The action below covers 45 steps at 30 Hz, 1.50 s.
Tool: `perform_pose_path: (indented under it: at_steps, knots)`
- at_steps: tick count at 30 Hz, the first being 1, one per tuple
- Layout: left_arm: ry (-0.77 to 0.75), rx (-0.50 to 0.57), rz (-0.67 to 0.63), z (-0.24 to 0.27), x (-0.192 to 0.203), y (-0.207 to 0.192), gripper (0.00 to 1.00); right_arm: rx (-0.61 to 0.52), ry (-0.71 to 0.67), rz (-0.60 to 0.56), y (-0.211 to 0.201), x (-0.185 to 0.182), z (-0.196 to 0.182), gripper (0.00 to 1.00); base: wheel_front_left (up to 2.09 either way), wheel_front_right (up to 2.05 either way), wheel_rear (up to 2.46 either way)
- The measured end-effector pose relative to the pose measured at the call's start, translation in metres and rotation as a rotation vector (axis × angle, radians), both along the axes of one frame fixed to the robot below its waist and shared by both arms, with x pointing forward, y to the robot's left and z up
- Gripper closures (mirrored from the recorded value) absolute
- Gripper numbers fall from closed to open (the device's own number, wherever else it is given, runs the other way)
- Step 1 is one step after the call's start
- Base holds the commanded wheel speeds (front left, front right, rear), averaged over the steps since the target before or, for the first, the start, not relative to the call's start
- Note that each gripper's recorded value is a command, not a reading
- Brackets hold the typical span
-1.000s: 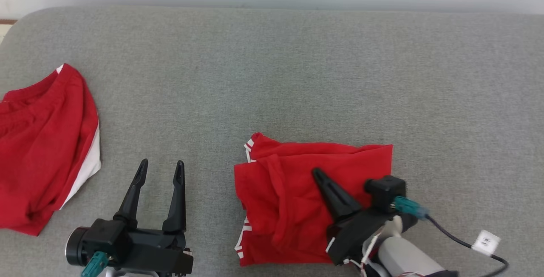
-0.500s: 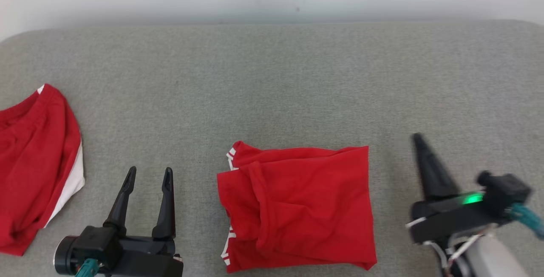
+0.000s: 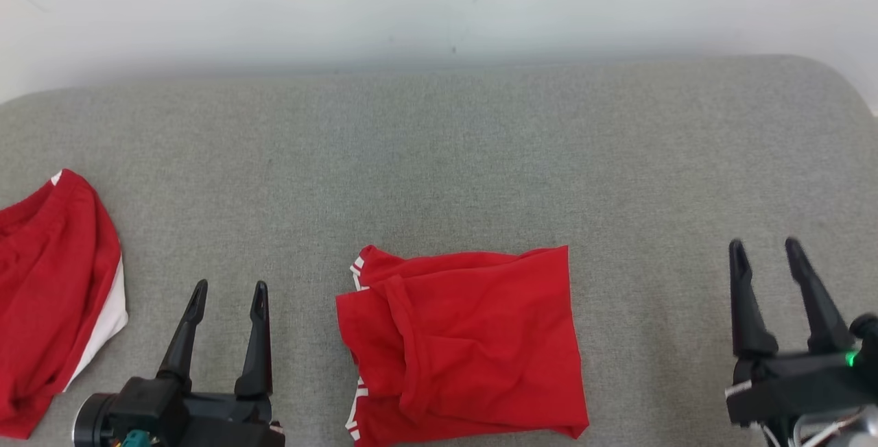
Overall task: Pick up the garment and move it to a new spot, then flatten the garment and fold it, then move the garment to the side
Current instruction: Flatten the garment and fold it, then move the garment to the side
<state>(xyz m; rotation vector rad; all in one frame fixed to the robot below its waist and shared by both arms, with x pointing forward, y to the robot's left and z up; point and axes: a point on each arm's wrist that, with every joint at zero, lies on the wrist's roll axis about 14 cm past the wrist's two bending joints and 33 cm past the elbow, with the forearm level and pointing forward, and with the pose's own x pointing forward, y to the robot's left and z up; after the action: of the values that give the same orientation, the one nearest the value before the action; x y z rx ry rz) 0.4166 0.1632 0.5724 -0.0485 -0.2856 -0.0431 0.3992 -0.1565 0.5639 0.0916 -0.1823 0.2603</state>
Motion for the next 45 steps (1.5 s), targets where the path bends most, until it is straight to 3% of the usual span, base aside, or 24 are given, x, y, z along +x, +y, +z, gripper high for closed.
perform_pose_path:
  at_steps: [12, 30, 45]
  knots:
    - [-0.015, 0.007, 0.008, 0.007, -0.019, 0.002, 0.0, -0.015, 0.098, 0.014, 0.011, -0.038, -0.023, 0.0, 0.0, 0.0, 0.0]
    - [-0.004, 0.014, 0.018, 0.005, -0.021, 0.004, 0.0, -0.036, 0.144, 0.069, 0.027, -0.031, -0.033, 0.0, 0.0, 0.0, 0.0]
    - [0.039, -0.008, 0.034, -0.011, -0.011, 0.007, 0.0, -0.122, 0.461, 0.32, 0.085, -0.012, -0.13, 0.0, 0.0, 0.0, 0.0]
